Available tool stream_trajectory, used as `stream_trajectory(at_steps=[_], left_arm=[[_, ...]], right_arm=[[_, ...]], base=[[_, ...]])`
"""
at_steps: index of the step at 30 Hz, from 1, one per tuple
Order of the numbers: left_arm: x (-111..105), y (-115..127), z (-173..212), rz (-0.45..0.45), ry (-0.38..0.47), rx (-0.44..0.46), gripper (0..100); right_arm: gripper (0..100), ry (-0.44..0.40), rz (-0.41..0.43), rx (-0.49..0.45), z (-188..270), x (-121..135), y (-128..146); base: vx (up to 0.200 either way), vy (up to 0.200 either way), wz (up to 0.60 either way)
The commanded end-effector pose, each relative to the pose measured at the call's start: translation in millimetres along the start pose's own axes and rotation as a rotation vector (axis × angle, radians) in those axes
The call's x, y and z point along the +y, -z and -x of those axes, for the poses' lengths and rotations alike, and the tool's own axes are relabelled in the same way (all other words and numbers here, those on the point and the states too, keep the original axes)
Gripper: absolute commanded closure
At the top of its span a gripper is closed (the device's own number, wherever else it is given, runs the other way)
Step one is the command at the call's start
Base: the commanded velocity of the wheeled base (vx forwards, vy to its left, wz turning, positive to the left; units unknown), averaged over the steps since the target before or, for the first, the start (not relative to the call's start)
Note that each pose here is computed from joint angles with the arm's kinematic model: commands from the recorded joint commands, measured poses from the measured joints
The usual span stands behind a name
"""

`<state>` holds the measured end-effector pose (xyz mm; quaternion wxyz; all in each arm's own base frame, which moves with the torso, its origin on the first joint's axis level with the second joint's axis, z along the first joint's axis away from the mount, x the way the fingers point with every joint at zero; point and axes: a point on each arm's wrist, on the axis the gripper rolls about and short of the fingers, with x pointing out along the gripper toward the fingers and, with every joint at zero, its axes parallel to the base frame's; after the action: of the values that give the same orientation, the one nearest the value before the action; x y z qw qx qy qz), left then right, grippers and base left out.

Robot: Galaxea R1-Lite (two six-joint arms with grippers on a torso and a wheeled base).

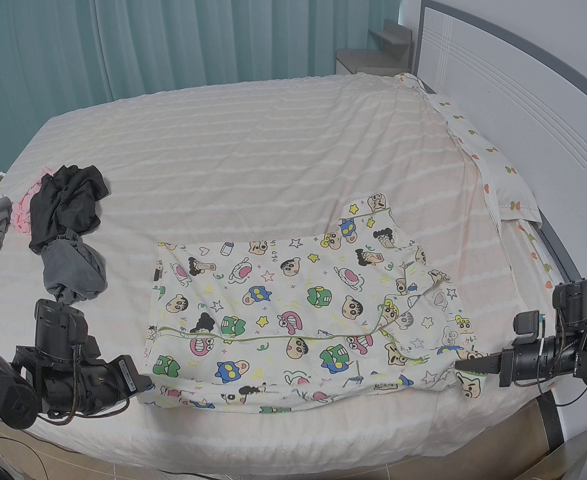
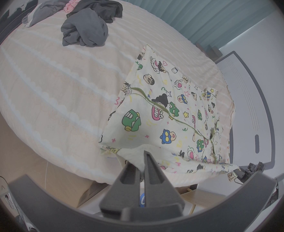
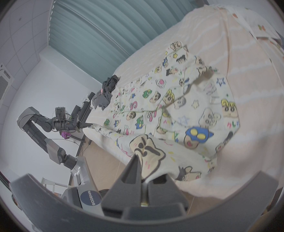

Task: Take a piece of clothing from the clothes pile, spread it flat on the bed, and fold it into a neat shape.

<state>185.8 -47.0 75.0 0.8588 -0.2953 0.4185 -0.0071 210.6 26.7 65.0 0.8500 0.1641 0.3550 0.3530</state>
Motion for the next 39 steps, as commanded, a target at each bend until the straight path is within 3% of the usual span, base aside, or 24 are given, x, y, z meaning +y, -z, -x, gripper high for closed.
stream_trajectory(at_steps=[1,27,39], left_arm=[[1,-8,-11,0.021,-0.024,0.002,100],[-12,-46,-73,0.113,-0.011,-0.056,100],[-3,-50,-88,0.146,-0.012,-0.083,100]], right_arm=[[100,0.003,0.016,-0.024,-7,-7,-11],[100,0.013,0.041,-0.138,-53,-50,-43],[100,0.009,0.061,-0.159,-68,-62,-57]], base=[[0.0,0.0,0.0],[0.0,0.0,0.0],[0.0,0.0,0.0]])
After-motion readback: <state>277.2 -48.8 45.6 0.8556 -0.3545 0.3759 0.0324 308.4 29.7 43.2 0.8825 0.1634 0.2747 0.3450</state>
